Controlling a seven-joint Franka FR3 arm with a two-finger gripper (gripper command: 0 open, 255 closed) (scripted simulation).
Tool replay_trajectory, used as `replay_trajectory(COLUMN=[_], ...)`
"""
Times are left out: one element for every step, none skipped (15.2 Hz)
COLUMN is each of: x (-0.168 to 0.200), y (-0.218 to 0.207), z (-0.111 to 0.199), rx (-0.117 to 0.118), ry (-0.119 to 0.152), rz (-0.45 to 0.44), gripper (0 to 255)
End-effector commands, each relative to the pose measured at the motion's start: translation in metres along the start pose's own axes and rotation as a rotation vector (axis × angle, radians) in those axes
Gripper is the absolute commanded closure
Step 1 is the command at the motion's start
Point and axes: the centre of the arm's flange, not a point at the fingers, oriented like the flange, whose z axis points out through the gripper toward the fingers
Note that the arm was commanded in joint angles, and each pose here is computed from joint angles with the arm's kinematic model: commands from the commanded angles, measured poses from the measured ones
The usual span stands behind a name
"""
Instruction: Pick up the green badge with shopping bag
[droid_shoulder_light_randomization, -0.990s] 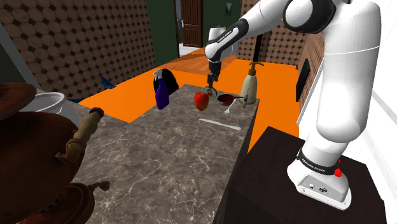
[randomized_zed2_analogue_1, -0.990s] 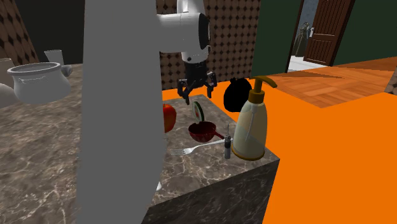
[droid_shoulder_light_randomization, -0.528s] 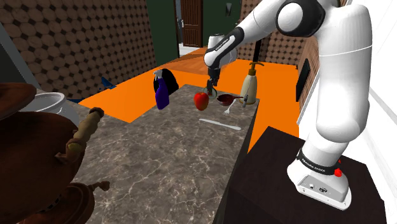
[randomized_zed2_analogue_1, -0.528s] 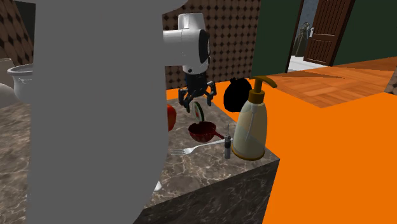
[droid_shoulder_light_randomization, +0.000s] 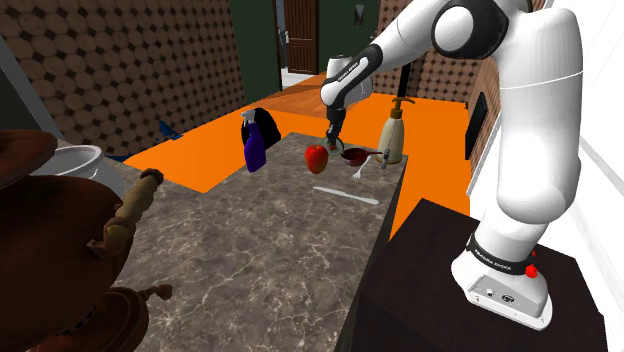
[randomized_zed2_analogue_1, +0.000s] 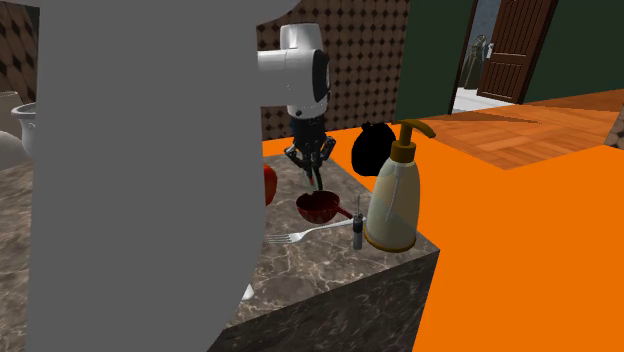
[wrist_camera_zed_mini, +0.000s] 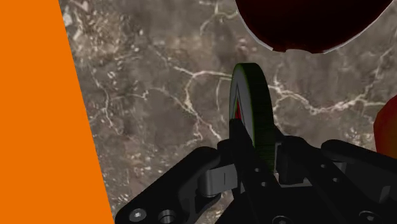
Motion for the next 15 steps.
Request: replay_trajectory(x=[-0.001, -0.001, -0.001, -0.001, -0.001, 0.000, 0.000, 0.001, 0.001, 0.001, 0.002, 0.002, 0.003, 0.003, 0.004], y=[0.001, 0.001, 0.001, 0.001, 0.001, 0.002, 0.002, 0.003, 0.004, 0.004, 0.005, 0.006, 0.006, 0.007, 0.007], z=[0.002, 0.002, 0.002, 0.001, -0.004, -0.009, -0.014, -0.020, -0.025, -0.030, -0.035, -0.040, -0.046, -0.051, -0.056], rx=[0.001, 0.001, 0.001, 0.001, 0.001, 0.001, 0.001, 0.001, 0.001, 0.001, 0.001, 0.001, 0.001, 0.001, 0.001], ry=[-0.003, -0.003, -0.003, -0.003, -0.003, -0.003, -0.003, -0.003, -0.003, -0.003, -0.003, -0.003, -0.003, -0.003, -0.003], rz=[0.001, 0.001, 0.001, 0.001, 0.001, 0.001, 0.001, 0.001, 0.001, 0.001, 0.001, 0.001, 0.001, 0.001, 0.001], gripper=[255, 255, 255, 255, 255, 255, 255, 255, 255, 255, 255, 255, 255, 255, 255])
